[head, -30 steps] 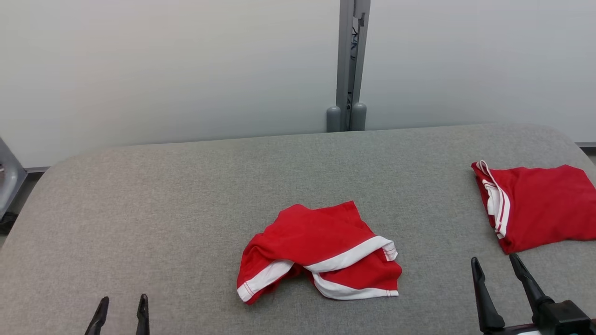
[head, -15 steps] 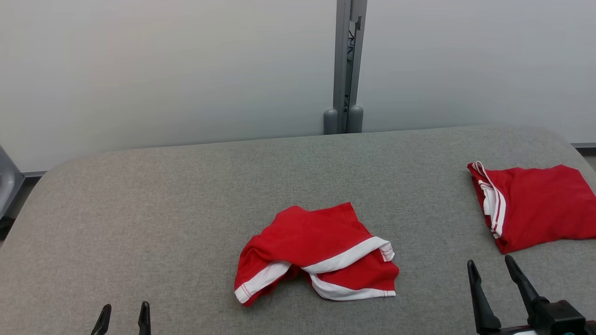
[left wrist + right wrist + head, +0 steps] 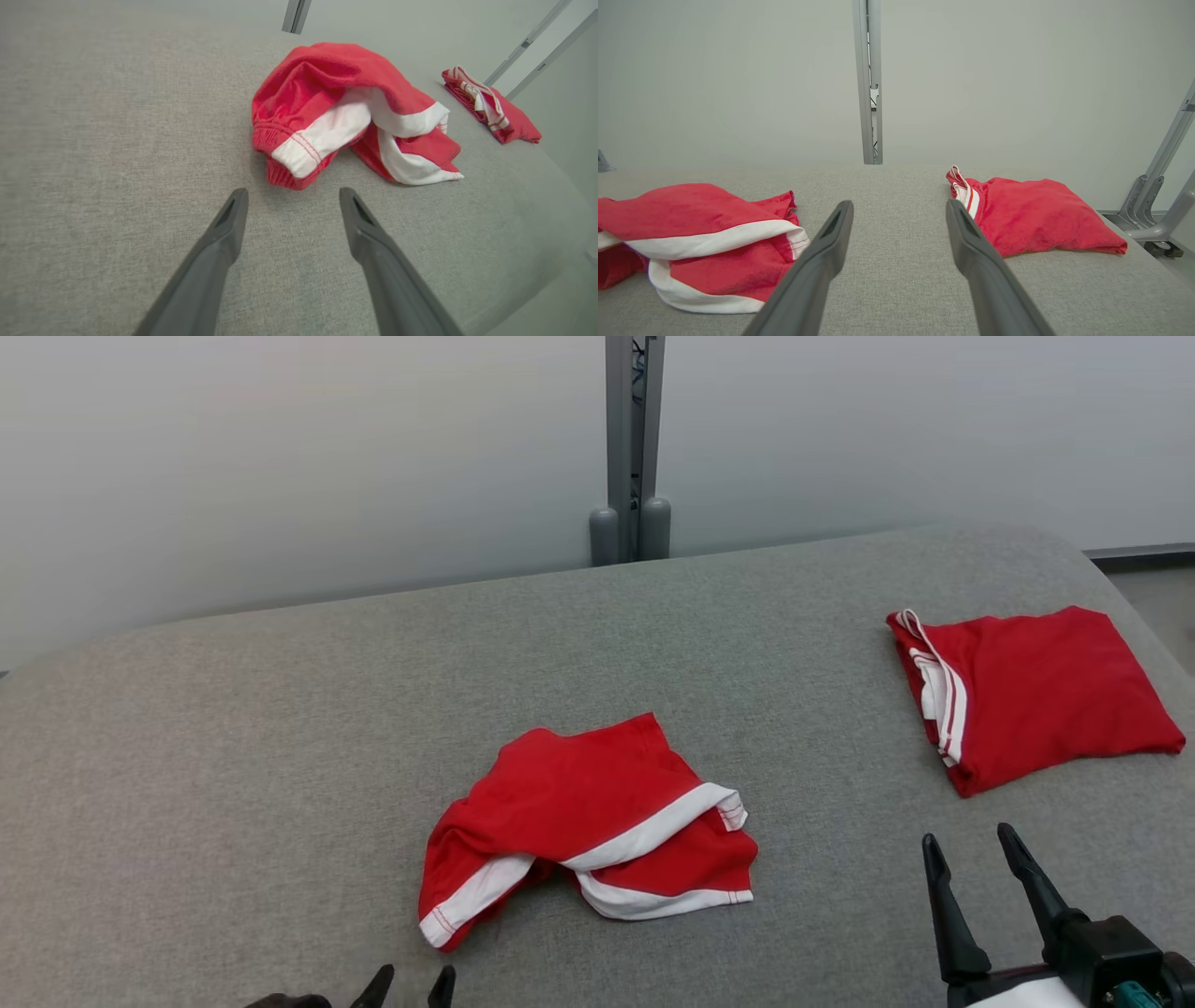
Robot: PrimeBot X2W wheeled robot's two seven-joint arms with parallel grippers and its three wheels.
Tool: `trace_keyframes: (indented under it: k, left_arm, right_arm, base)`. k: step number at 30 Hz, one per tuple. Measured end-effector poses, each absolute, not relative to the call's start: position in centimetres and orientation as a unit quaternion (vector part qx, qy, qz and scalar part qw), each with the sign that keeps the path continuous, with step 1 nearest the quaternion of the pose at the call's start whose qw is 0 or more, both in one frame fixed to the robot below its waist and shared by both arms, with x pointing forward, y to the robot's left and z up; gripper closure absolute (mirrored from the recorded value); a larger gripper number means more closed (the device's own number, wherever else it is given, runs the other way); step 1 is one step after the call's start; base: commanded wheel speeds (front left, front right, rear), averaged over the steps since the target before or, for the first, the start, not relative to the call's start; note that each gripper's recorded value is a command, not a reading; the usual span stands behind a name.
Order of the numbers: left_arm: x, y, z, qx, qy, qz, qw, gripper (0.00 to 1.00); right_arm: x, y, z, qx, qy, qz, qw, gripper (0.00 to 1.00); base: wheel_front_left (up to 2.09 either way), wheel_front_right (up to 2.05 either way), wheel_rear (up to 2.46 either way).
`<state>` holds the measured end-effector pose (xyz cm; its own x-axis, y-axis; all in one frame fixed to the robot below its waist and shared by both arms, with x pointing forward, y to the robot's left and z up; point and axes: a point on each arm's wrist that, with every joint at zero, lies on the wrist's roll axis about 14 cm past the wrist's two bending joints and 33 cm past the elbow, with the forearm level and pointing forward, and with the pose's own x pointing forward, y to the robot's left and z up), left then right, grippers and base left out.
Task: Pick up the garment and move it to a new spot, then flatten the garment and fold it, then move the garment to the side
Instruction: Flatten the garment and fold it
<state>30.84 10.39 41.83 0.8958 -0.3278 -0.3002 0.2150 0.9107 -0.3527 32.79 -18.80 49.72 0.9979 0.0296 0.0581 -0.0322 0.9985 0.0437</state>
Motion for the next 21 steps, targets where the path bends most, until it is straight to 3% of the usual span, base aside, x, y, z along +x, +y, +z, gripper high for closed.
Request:
trace_keyframes:
  k: [13, 14, 15, 16, 19, 21]
  left_arm:
    - [33.1, 8.1, 39.6, -0.164, 0.226, -0.169, 0.945, 0.00]
    - [33.6, 8.0, 39.8, -0.165, 0.217, -0.170, 0.947, 0.04]
    - [33.9, 7.9, 40.0, -0.168, 0.214, -0.171, 0.947, 0.46]
    - [34.1, 7.7, 40.1, -0.167, 0.210, -0.175, 0.947, 0.46]
    - [34.8, 7.3, 40.9, -0.173, 0.196, -0.181, 0.948, 1.00]
    - [34.8, 7.1, 40.9, -0.172, 0.197, -0.185, 0.947, 1.00]
  right_arm:
    - [31.6, -21.2, 48.5, 0.027, -0.008, -0.028, 0.999, 0.00]
    - [31.5, -21.3, 48.4, 0.028, -0.007, -0.031, 0.999, 0.00]
    - [31.6, -21.4, 48.4, 0.029, -0.006, -0.032, 0.999, 0.00]
    - [31.6, -21.4, 48.3, 0.029, -0.005, -0.033, 0.999, 0.00]
    - [31.7, -21.5, 48.2, 0.032, -0.003, -0.034, 0.999, 0.00]
    - [31.7, -21.5, 48.1, 0.032, -0.002, -0.034, 0.999, 0.00]
  base:
    - [0.00, 0.00, 0.00]
    - [0.00, 0.00, 0.00]
    - [0.00, 0.00, 0.00]
    - [0.00, 0.00, 0.00]
    - [0.00, 0.00, 0.00]
    - [0.00, 0.00, 0.00]
